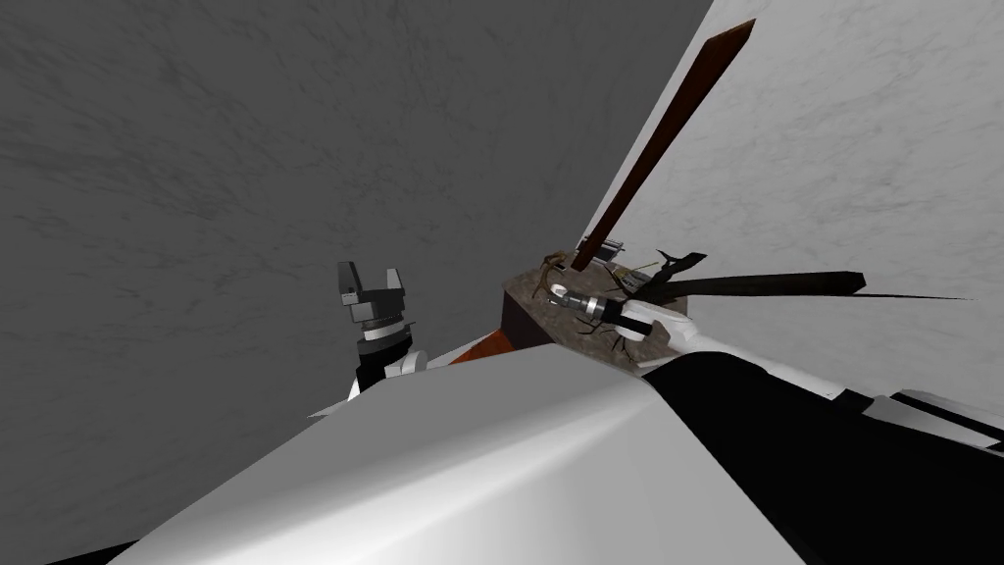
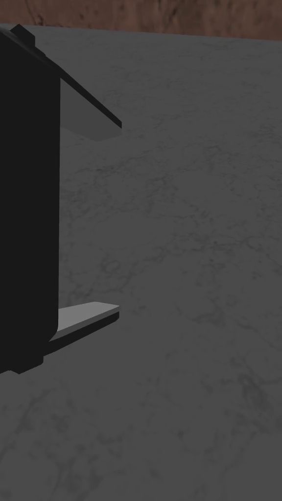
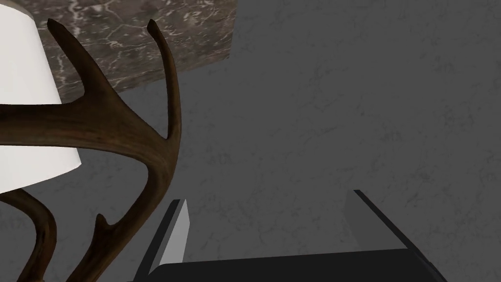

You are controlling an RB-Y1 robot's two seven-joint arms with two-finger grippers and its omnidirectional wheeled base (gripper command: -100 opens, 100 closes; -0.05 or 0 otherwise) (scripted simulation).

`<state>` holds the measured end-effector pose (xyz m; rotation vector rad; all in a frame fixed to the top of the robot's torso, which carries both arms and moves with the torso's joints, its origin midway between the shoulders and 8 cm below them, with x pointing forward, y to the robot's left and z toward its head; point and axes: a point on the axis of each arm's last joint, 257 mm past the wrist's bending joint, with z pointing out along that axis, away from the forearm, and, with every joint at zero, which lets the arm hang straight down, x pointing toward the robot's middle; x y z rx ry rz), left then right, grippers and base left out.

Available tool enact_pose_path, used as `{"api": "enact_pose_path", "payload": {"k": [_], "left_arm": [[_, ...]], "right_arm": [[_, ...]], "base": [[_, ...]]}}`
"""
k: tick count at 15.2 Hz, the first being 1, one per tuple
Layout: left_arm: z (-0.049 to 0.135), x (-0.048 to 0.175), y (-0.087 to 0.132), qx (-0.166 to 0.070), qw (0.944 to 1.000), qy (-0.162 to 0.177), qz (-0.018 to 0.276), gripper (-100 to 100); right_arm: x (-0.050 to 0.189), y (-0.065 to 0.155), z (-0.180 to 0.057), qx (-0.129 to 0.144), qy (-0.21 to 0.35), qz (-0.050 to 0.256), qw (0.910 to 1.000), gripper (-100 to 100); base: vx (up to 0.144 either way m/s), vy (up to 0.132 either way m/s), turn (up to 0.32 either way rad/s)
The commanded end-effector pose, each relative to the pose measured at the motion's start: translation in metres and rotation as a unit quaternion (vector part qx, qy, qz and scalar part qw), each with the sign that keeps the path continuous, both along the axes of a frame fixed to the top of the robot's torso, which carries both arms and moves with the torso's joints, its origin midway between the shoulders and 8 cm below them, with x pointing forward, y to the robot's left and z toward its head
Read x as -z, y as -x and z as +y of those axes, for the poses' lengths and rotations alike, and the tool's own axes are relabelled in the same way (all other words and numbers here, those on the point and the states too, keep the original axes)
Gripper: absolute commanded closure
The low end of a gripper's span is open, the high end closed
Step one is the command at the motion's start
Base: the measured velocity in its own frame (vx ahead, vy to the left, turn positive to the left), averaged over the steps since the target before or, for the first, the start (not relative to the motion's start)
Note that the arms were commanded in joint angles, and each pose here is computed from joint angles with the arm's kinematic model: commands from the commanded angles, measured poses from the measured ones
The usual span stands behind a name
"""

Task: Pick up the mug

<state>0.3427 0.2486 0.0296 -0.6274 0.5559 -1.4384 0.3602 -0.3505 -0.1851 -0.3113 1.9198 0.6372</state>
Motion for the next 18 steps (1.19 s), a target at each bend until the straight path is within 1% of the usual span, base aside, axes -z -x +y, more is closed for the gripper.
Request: {"api": "enact_pose_path", "payload": {"k": [1, 3, 4, 5, 7, 8, 10, 11, 12, 14, 15, 17, 18], "left_arm": [[0.0, 0.0, 0.0, 0.0, 1.0, 0.0, 0.0, 0], [0.0, 0.0, 0.0, 0.0, 1.0, 0.0, 0.0, 0], [0.0, 0.0, 0.0, 0.0, 1.0, 0.0, 0.0, 0], [0.0, 0.0, 0.0, 0.0, 1.0, 0.0, 0.0, 0], [0.0, 0.0, 0.0, 0.0, 1.0, 0.0, 0.0, 0], [0.0, 0.0, 0.0, 0.0, 1.0, 0.0, 0.0, 0], [0.0, 0.0, 0.0, 0.0, 1.0, 0.0, 0.0, 0], [0.0, 0.0, 0.0, 0.0, 1.0, 0.0, 0.0, 0], [0.0, 0.0, 0.0, 0.0, 1.0, 0.0, 0.0, 0], [0.0, 0.0, 0.0, 0.0, 1.0, 0.0, 0.0, 0], [0.0, 0.0, 0.0, 0.0, 1.0, 0.0, 0.0, 0], [0.0, 0.0, 0.0, 0.0, 1.0, 0.0, 0.0, 0], [0.0, 0.0, 0.0, 0.0, 1.0, 0.0, 0.0, 0]], "right_arm": [[0.008, 0.003, -0.012, -0.006, 0.026, 0.017, 0.9995, -100], [0.006, 0.002, -0.013, -0.017, 0.042, 0.021, 0.9988, -100], [0.006, 0.002, -0.013, -0.017, 0.043, 0.021, 0.9987, -100], [0.013, 0.006, -0.024, -0.02, 0.062, 0.036, 0.9972, -100], [0.011, 0.005, -0.026, -0.03, 0.078, 0.04, 0.9958, -100], [0.019, 0.01, -0.036, -0.032, 0.092, 0.055, 0.9937, -100], [0.016, 0.009, -0.038, -0.043, 0.11, 0.059, 0.9912, -100], [0.016, 0.009, -0.038, -0.043, 0.111, 0.059, 0.9911, -100], [0.023, 0.014, -0.048, -0.048, 0.129, 0.076, 0.9876, -100], [0.02, 0.013, -0.049, -0.057, 0.143, 0.079, 0.9849, -100], [0.028, 0.019, -0.059, -0.06, 0.157, 0.096, 0.9812, -100], [0.025, 0.017, -0.061, -0.07, 0.173, 0.099, 0.9773, -100], [0.032, 0.025, -0.07, -0.074, 0.185, 0.117, 0.973, -100]], "base": [[0.016, -0.006, 0.08], [0.02, -0.007, 0.077], [0.011, -0.006, -0.002], [0.015, -0.005, 0.075], [0.018, -0.011, 0.074], [0.026, -0.011, 0.087], [0.027, -0.012, 0.072], [0.015, -0.008, 0.011], [0.024, -0.007, 0.086], [0.023, -0.01, 0.075], [0.025, -0.012, 0.09], [0.024, -0.011, 0.071], [0.026, -0.009, 0.101]]}}
